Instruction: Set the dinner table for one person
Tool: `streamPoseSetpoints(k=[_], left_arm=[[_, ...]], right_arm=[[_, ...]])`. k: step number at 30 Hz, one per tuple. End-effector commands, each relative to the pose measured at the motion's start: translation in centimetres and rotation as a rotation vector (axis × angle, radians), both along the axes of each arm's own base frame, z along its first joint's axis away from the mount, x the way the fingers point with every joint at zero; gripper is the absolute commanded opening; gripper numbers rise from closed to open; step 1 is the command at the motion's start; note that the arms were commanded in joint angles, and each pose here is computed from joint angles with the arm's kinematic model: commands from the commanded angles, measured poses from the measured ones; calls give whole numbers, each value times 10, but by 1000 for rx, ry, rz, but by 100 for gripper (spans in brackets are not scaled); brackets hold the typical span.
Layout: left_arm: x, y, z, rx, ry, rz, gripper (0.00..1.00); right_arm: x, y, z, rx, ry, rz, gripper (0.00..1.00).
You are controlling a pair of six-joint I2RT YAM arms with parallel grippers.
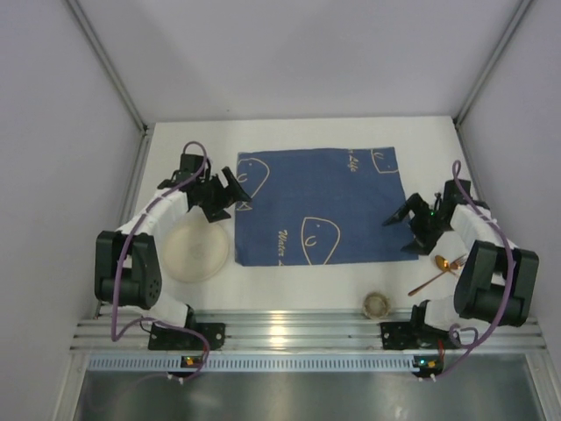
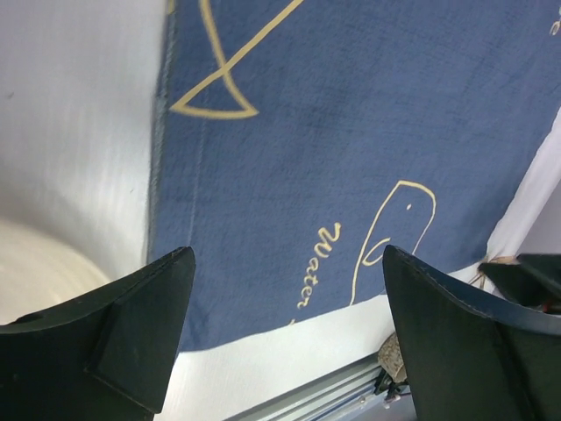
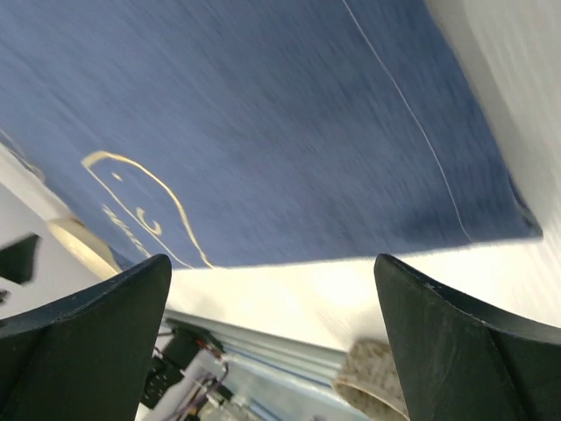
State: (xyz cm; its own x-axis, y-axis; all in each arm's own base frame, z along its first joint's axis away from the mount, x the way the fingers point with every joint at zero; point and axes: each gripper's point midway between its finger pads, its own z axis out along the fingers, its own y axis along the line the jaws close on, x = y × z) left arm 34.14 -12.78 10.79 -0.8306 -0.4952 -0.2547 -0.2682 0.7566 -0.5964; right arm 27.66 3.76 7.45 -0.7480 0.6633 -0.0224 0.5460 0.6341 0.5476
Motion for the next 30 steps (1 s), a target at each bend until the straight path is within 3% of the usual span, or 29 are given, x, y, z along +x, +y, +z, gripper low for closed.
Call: streamPoseSetpoints(k=[1, 4, 10, 15, 23, 30], left_arm=[[36, -20, 24, -11, -111, -33, 93], [52, -43, 20, -3, -114, -79, 93], [92, -81, -11, 22, -50, -122, 91], [122, -83, -38, 77, -5, -130, 91], [145, -61, -67, 172, 83, -127, 91], [150, -51, -52, 180, 65, -126, 91]], right_arm=[[-17, 6, -5, -15, -45, -9, 100], [23, 11, 13, 11, -183, -5, 100], [100, 4, 34, 5, -298, 29, 100], [154, 5, 16, 84, -275, 8, 98], [182, 3, -28, 94, -184, -18, 97], [199, 3, -6, 96, -236, -5, 96]])
